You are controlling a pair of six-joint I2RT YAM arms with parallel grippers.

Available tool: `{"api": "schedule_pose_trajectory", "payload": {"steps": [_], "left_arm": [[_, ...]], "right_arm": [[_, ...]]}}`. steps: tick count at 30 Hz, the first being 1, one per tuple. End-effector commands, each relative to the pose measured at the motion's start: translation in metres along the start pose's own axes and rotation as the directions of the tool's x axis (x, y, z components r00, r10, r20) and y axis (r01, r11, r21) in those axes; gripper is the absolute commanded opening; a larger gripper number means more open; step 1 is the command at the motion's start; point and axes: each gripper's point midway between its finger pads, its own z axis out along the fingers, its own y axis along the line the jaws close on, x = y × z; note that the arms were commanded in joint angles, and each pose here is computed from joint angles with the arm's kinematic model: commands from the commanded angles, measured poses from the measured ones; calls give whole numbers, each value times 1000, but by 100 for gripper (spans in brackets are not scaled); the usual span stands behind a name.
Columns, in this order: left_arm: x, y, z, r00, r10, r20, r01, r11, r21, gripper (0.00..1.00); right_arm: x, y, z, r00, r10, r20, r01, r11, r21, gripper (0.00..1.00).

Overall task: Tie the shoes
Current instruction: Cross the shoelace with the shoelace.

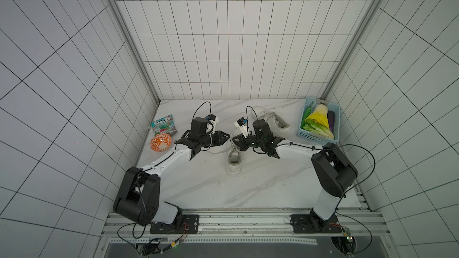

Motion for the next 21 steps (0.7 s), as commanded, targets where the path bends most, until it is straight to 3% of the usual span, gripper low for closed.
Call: {"api": "schedule_pose_trajectory", "payload": {"steps": [1,21], "left_arm": [[2,-4,6,1000,14,-12,-14,1000,24,25],[4,-7,15,1000,12,-25,-12,1000,24,28]], "right_arm": [[13,4,1,999,-2,-34,1,1000,-14,0],[13,9,3,999,-8,-41,7,999,-36,0]]}}
